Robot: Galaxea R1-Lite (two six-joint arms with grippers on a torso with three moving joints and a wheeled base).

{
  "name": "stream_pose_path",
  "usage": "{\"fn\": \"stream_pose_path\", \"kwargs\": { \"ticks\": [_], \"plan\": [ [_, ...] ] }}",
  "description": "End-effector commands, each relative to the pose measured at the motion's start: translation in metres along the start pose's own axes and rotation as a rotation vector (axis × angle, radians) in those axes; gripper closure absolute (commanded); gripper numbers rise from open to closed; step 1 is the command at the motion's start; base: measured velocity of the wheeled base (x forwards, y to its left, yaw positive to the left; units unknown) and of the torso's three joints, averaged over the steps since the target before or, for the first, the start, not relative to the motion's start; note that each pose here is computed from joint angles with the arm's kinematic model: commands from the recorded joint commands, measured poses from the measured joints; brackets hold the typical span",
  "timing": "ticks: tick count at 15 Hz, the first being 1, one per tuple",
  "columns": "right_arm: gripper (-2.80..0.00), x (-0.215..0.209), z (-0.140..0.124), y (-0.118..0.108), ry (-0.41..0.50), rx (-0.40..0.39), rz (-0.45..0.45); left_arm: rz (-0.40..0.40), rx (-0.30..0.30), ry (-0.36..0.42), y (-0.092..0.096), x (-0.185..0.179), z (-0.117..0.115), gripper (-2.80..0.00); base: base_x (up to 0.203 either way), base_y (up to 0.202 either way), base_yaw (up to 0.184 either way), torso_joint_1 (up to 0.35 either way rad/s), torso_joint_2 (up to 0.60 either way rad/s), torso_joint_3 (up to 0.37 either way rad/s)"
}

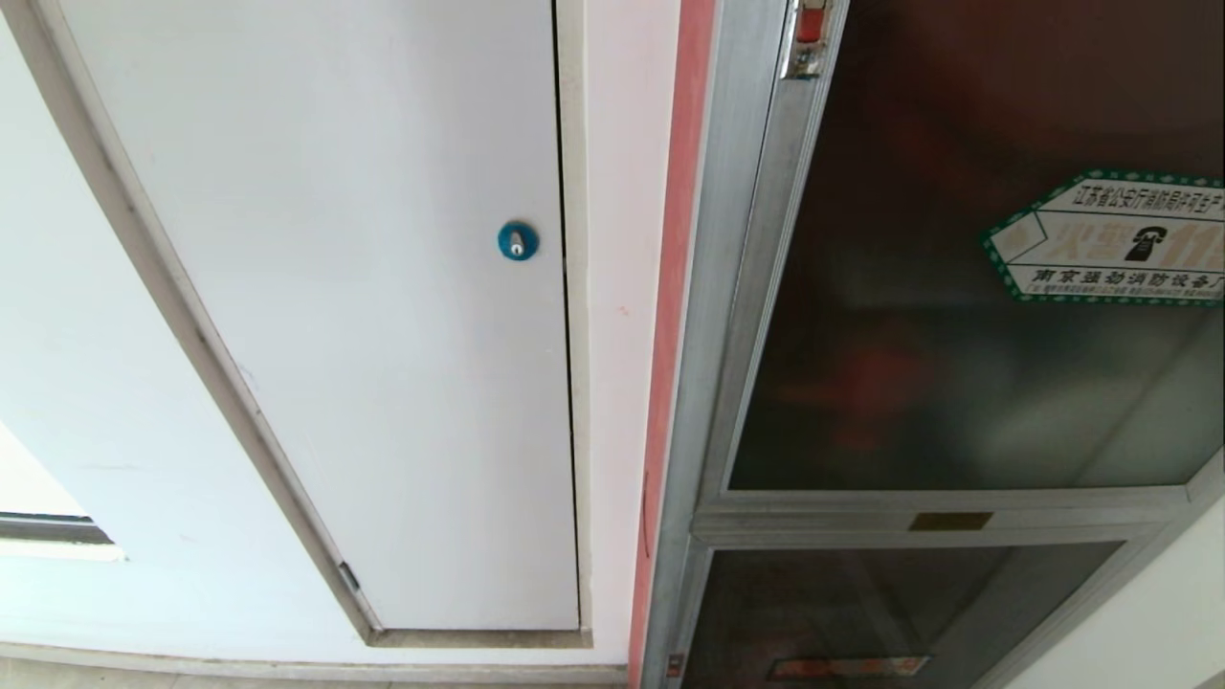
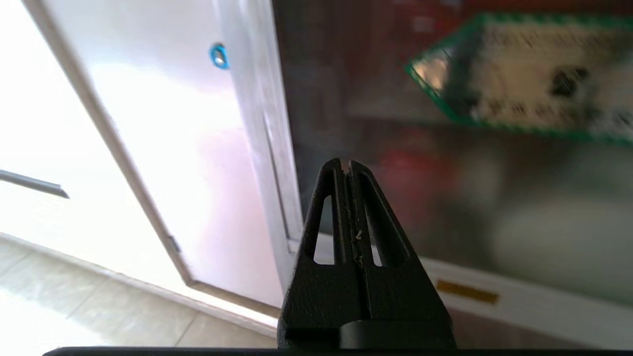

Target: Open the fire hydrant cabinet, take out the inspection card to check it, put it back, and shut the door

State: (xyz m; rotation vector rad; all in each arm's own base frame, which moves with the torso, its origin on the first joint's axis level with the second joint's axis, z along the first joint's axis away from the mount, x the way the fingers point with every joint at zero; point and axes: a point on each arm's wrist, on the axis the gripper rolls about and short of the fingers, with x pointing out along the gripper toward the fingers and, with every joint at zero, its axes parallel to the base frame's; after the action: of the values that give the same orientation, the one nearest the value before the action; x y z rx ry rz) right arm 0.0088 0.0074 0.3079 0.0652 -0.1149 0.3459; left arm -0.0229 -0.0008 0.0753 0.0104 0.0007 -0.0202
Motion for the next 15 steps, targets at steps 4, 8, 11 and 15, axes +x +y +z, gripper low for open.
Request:
{"fn": "stream_pose_path", "kwargs": {
  "ticks": [4,8,11,15],
  "plan": [
    [0.00,0.063,0.061,-0.009,0.057,0.098,0.163,0.000,0.000,0.001,0.000,0.000,0.000,0.00,0.000,0.000,0.000,0.000,0.00,0.000],
    [0.00,0.113,0.082,-0.001,0.139,0.221,0.321,0.000,0.000,0.001,0.000,0.000,0.000,0.00,0.000,0.000,0.000,0.000,0.00,0.000],
    [0.00,0.128,0.086,0.014,0.182,0.290,0.416,0.000,0.000,0.001,0.000,0.000,0.000,0.00,0.000,0.000,0.000,0.000,0.00,0.000],
    [0.00,0.152,0.080,0.045,0.260,0.348,0.400,0.000,0.000,0.001,0.000,0.000,0.000,0.00,0.000,0.000,0.000,0.000,0.00,0.000]
  ]
}}
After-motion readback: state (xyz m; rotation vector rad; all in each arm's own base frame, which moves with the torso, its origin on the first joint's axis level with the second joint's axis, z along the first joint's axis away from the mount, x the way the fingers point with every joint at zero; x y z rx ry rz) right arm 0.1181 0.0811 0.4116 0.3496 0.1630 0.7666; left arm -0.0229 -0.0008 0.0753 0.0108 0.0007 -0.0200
